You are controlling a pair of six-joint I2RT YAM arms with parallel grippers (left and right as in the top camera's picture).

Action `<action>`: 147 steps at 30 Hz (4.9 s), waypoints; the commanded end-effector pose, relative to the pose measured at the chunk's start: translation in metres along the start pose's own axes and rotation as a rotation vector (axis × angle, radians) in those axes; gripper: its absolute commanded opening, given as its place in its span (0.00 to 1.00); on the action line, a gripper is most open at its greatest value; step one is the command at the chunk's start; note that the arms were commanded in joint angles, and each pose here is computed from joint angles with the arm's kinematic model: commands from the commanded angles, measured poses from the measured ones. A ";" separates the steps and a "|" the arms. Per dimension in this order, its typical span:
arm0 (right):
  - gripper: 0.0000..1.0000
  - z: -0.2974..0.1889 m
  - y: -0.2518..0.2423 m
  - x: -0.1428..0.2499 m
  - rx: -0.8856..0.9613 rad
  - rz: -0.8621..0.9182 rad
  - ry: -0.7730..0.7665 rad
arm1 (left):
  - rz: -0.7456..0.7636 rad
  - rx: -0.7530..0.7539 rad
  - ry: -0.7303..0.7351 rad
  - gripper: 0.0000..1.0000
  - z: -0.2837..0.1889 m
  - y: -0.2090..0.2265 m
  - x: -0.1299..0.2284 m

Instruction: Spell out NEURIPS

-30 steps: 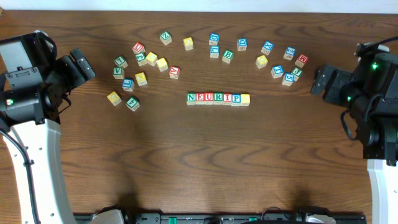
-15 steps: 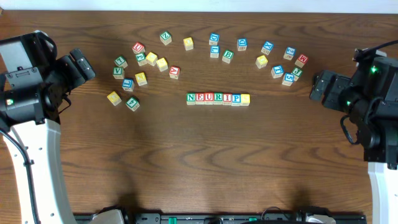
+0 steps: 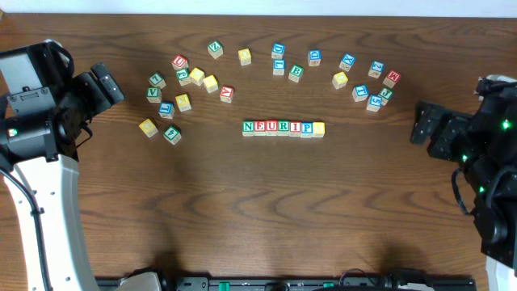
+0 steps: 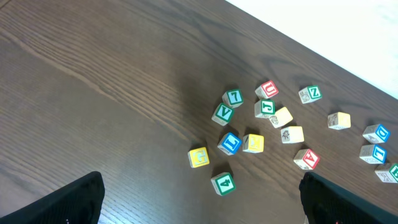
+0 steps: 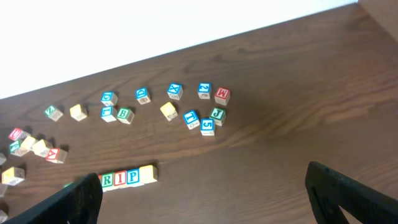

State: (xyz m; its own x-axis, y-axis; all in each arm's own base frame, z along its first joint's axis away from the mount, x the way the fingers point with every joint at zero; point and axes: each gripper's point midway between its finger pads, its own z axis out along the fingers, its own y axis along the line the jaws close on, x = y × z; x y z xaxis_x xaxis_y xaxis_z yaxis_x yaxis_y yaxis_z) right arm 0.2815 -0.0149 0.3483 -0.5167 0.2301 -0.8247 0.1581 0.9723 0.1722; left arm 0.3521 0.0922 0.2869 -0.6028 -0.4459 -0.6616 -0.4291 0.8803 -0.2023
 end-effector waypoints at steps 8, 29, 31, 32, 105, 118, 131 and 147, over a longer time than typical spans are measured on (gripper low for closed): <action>0.99 -0.036 -0.013 0.001 0.040 -0.082 -0.225 | 0.000 0.000 -0.017 0.99 -0.003 0.000 -0.005; 0.99 0.021 -0.036 0.108 -0.040 -0.059 -0.719 | 0.000 -0.001 -0.017 0.99 -0.003 0.000 -0.005; 0.99 0.024 -0.036 0.115 -0.045 -0.060 -0.725 | 0.000 -0.001 -0.017 0.99 -0.003 0.000 -0.005; 0.99 0.025 -0.036 0.116 -0.048 -0.061 -0.726 | 0.000 -0.001 -0.017 0.99 -0.003 0.000 -0.005; 0.99 0.073 -0.041 0.176 -0.056 -0.072 -0.493 | 0.187 0.106 -0.416 0.99 0.003 0.029 0.123; 0.99 0.073 -0.041 0.176 -0.056 -0.072 -0.493 | 0.469 0.149 -0.590 0.99 0.027 0.026 0.193; 0.99 0.073 -0.041 0.176 -0.056 -0.072 -0.493 | 0.460 0.139 -0.653 0.99 0.024 0.028 0.190; 0.99 0.073 -0.041 0.176 -0.056 -0.072 -0.493 | 0.460 0.139 -0.652 0.99 0.024 0.028 0.190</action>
State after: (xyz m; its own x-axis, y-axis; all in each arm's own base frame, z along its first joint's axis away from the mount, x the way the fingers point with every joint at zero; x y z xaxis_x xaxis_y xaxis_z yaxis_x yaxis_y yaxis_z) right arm 0.2459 -0.0183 0.1570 -0.0636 0.1280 -0.9897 0.0905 0.9884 0.1220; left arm 0.2410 0.0367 0.1541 -0.1286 0.1012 -0.9865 -0.1293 0.9846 0.1179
